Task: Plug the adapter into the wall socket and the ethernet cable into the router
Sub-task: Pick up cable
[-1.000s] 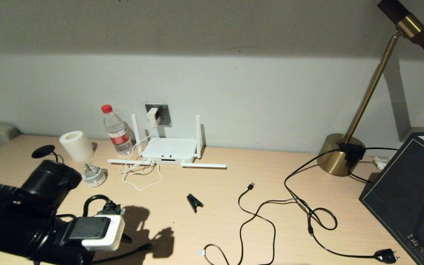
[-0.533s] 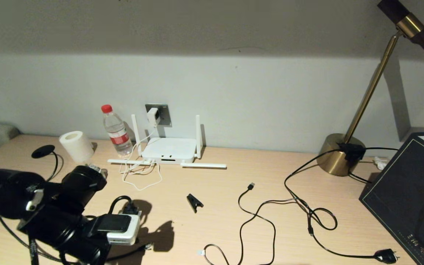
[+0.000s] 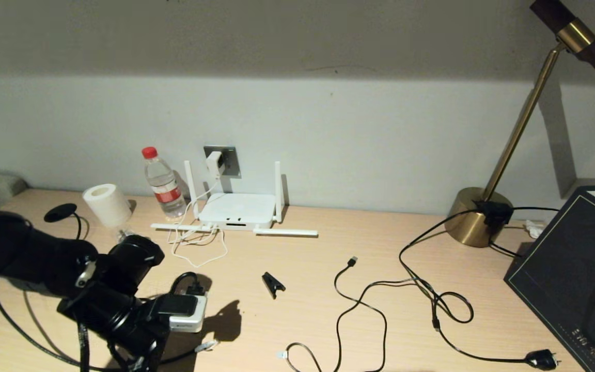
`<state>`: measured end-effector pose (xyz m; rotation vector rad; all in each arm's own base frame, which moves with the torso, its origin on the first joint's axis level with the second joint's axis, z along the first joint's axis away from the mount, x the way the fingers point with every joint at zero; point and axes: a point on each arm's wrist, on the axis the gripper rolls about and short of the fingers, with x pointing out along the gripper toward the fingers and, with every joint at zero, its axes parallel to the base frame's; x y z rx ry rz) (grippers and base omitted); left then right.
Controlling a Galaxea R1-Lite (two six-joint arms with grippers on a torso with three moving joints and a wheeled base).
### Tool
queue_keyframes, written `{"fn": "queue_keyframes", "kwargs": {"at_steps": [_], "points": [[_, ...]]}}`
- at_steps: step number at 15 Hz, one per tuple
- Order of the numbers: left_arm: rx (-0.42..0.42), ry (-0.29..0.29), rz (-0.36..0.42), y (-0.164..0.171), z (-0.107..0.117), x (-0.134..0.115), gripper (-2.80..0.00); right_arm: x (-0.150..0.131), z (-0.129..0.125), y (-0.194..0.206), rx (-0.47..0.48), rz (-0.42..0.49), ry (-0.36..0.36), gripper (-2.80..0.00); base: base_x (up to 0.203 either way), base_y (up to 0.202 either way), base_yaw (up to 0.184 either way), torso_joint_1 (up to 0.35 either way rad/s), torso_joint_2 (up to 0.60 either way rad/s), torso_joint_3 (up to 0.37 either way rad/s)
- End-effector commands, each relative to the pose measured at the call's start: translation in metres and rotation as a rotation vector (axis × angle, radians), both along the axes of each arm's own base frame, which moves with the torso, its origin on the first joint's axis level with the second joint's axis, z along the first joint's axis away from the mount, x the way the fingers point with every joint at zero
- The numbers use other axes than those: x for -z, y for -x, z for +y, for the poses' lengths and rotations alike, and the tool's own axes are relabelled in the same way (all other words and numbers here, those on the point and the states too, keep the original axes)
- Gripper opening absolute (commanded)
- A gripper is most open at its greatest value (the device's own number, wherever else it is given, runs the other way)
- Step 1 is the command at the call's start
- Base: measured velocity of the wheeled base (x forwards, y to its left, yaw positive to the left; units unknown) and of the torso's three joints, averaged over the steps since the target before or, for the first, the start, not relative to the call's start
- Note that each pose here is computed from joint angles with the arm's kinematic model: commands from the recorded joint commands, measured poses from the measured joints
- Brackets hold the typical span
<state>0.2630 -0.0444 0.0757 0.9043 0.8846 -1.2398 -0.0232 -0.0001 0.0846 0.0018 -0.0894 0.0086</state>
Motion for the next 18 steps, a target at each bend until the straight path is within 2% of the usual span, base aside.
{"fn": "queue_keyframes", "kwargs": {"at_steps": [1, 7, 13, 14, 18], "points": [[0.004, -0.002, 0.021, -0.007, -0.001, 0.008, 0.00, 0.010, 0.000, -0.003, -0.001, 0.036, 0.000, -2.80, 0.000, 0.000, 0.000, 0.000, 0.00, 0.000], [-0.025, -0.015, -0.010, -0.024, -0.002, 0.016, 0.00, 0.010, 0.000, -0.003, -0.001, 0.036, 0.000, -2.80, 0.000, 0.000, 0.000, 0.000, 0.00, 0.000], [-0.038, -0.025, -0.011, -0.025, -0.001, 0.016, 0.00, 0.010, 0.000, -0.003, -0.001, 0.036, 0.000, -2.80, 0.000, 0.000, 0.000, 0.000, 0.00, 0.000], [-0.039, -0.025, -0.012, -0.025, -0.001, 0.016, -2.80, 0.010, 0.000, -0.003, -0.001, 0.036, 0.000, -2.80, 0.000, 0.000, 0.000, 0.000, 0.00, 0.000], [-0.054, -0.026, -0.021, -0.026, -0.002, 0.017, -2.80, 0.010, 0.000, -0.003, -0.001, 0.036, 0.000, -2.80, 0.000, 0.000, 0.000, 0.000, 0.00, 0.000]]}}
